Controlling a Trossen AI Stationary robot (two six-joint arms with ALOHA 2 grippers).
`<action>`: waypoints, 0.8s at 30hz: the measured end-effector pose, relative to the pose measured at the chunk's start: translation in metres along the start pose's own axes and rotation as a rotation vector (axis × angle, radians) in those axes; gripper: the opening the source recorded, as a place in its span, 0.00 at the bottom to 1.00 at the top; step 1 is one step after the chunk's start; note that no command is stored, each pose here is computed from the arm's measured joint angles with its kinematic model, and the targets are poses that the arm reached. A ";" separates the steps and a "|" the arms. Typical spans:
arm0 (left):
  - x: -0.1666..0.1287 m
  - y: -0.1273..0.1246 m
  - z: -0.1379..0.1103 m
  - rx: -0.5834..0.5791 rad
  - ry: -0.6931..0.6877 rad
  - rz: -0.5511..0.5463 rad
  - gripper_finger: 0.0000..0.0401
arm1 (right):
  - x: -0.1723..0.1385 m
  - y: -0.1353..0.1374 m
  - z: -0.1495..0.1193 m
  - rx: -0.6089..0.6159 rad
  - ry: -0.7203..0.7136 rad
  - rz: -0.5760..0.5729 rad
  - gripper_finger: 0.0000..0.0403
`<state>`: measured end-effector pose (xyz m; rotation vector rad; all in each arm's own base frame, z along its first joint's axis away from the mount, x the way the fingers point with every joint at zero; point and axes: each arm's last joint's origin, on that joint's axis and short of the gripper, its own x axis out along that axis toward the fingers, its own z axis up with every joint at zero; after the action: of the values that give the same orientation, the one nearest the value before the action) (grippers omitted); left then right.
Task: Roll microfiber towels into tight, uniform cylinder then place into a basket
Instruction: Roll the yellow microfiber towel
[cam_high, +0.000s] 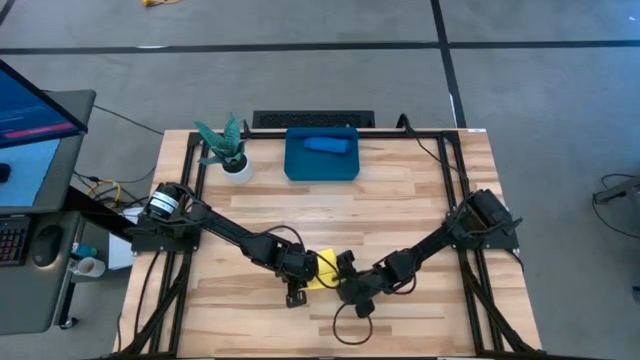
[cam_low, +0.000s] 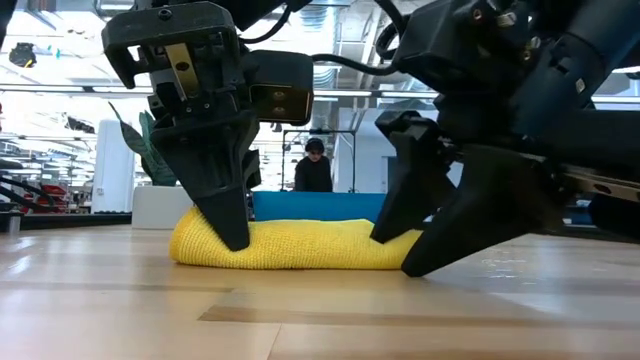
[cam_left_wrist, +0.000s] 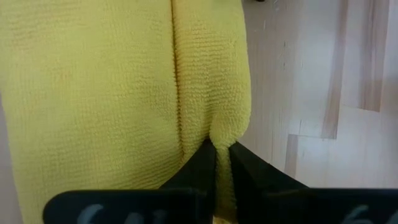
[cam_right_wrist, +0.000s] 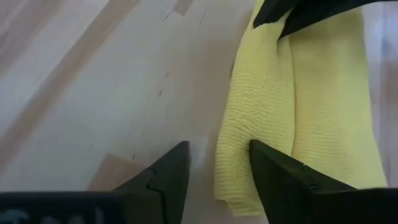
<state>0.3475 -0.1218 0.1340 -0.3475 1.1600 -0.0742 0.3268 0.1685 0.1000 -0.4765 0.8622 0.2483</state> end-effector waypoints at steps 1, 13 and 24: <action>0.000 0.000 0.000 0.000 0.000 0.000 0.05 | 0.001 -0.001 -0.001 0.014 0.005 -0.005 0.46; 0.000 0.000 0.000 0.017 0.003 0.001 0.05 | 0.003 -0.013 -0.004 0.112 0.034 -0.030 0.43; 0.000 0.000 0.000 0.018 0.003 0.005 0.05 | 0.008 -0.033 -0.011 0.271 0.074 -0.065 0.35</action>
<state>0.3472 -0.1216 0.1341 -0.3283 1.1622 -0.0807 0.3372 0.1348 0.0978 -0.2614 0.9355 0.0524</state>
